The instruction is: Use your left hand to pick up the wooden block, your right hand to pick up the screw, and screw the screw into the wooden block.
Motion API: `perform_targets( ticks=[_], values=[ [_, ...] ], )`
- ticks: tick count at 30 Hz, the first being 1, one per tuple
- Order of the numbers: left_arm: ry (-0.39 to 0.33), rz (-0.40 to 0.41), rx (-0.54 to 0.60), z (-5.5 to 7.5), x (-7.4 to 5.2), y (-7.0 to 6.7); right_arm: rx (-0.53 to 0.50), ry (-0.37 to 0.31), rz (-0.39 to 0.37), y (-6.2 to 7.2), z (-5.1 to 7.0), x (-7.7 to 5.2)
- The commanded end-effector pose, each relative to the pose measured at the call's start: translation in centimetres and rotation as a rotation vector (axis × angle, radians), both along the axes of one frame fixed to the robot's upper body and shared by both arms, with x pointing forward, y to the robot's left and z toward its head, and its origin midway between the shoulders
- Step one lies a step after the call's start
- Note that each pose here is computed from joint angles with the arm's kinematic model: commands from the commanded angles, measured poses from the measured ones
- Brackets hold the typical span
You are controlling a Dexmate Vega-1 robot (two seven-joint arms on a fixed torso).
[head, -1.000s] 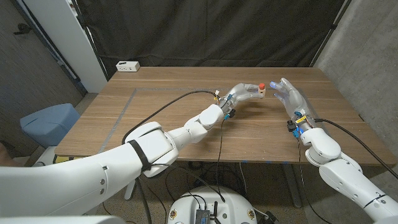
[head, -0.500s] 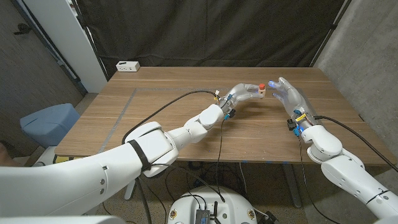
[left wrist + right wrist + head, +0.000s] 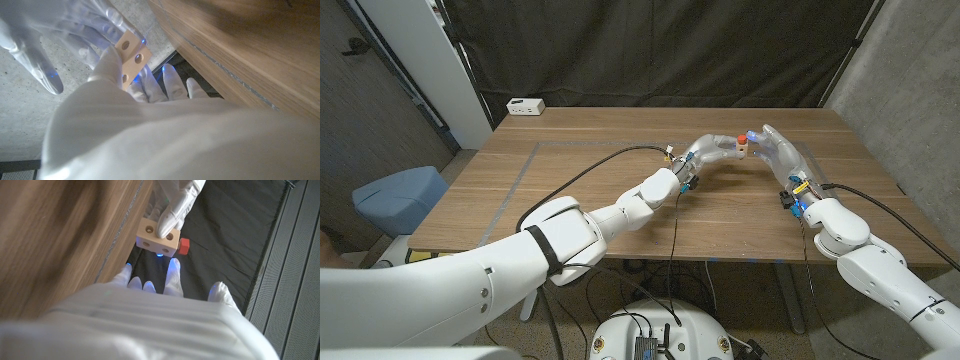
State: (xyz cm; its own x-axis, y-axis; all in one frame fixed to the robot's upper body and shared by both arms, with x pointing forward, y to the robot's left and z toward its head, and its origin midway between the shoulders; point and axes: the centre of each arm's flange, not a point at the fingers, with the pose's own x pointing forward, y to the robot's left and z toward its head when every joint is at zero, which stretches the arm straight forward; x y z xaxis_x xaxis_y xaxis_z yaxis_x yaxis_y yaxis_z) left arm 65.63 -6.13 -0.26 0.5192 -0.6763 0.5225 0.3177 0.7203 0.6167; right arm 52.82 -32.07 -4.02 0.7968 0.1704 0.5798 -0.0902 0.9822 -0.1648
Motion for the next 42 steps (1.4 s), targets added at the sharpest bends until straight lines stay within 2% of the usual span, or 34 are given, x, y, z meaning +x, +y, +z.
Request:
perform_targets(
  ticks=[1, 42],
  values=[
    [-0.004, -0.009, -0.001, -0.12, -0.16, 0.0, -0.013, 0.005, 0.012, 0.18, 0.2, 0.1],
    [0.027, -0.009, 0.01, -0.38, 0.17, -0.09, 0.007, -0.003, -0.008, 0.19, 0.1, -0.46]
  ],
)
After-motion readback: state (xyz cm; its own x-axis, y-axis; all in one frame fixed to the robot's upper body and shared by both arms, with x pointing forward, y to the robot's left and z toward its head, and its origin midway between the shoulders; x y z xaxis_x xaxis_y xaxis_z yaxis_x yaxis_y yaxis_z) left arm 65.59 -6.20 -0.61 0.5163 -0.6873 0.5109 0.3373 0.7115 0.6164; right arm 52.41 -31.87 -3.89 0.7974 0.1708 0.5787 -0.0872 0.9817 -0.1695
